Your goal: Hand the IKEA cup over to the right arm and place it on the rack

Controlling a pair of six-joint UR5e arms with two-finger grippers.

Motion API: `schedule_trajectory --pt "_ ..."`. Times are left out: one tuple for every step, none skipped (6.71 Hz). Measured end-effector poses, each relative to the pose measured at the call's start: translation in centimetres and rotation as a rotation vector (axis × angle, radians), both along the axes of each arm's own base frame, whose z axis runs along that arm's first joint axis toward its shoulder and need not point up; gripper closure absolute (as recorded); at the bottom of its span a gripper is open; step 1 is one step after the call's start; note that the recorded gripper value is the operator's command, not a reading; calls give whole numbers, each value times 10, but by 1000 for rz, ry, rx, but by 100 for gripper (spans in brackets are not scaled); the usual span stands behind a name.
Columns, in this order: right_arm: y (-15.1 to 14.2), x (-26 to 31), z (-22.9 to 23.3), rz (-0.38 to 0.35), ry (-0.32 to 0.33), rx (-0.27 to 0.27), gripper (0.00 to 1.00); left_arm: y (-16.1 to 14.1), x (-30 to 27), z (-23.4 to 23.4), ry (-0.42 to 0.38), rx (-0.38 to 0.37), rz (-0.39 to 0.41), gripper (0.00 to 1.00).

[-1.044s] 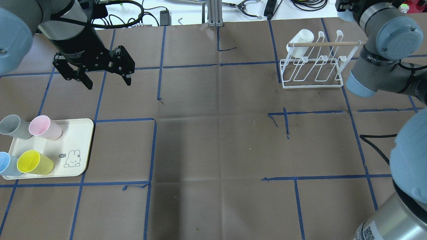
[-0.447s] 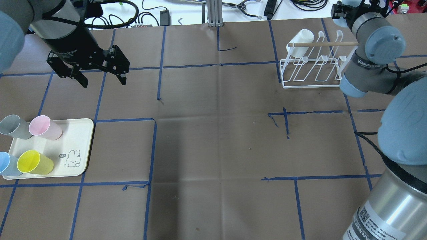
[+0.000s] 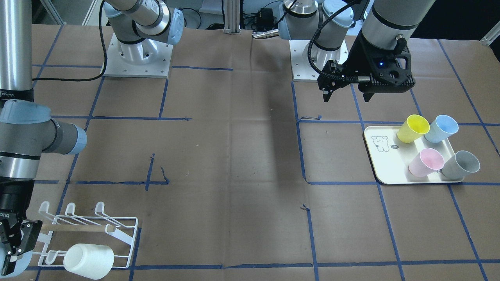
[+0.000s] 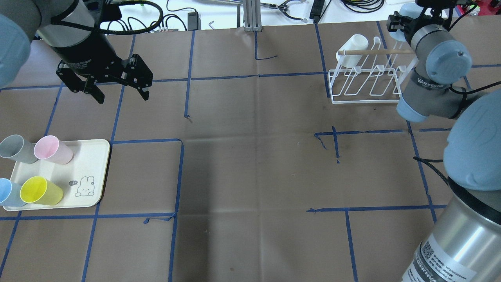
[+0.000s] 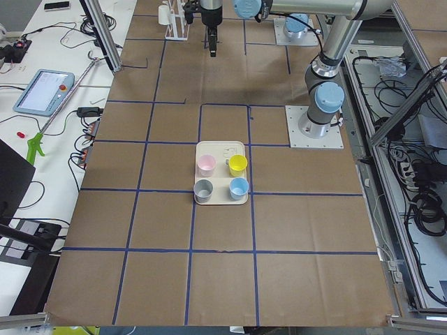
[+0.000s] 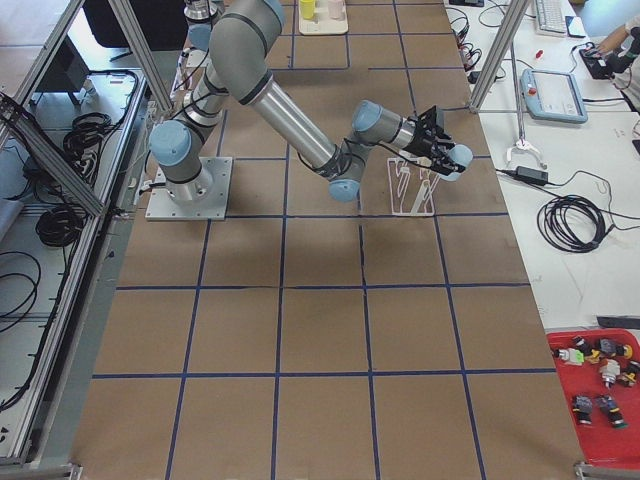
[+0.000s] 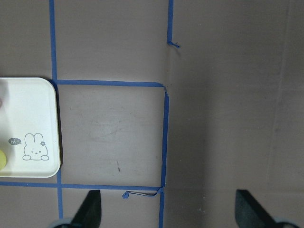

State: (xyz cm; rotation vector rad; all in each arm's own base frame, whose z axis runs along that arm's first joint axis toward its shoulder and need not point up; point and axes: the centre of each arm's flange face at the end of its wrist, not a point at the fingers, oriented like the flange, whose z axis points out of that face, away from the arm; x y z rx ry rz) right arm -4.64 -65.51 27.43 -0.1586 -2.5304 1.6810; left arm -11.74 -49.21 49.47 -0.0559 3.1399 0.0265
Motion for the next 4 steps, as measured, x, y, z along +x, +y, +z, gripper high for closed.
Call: schedule_trajectory --pt "5 1 -6 -2 0 3 0 0 0 -5 0 -16 0 1" --pt "8 2 -9 -6 -1 9 0 0 0 -6 0 -32 -1 1" --pt "8 1 -10 -8 -5 19 0 0 -1 -7 -1 -40 -2 1" --pt "8 1 -9 -10 -10 25 0 0 -1 -7 -2 -42 -2 1"
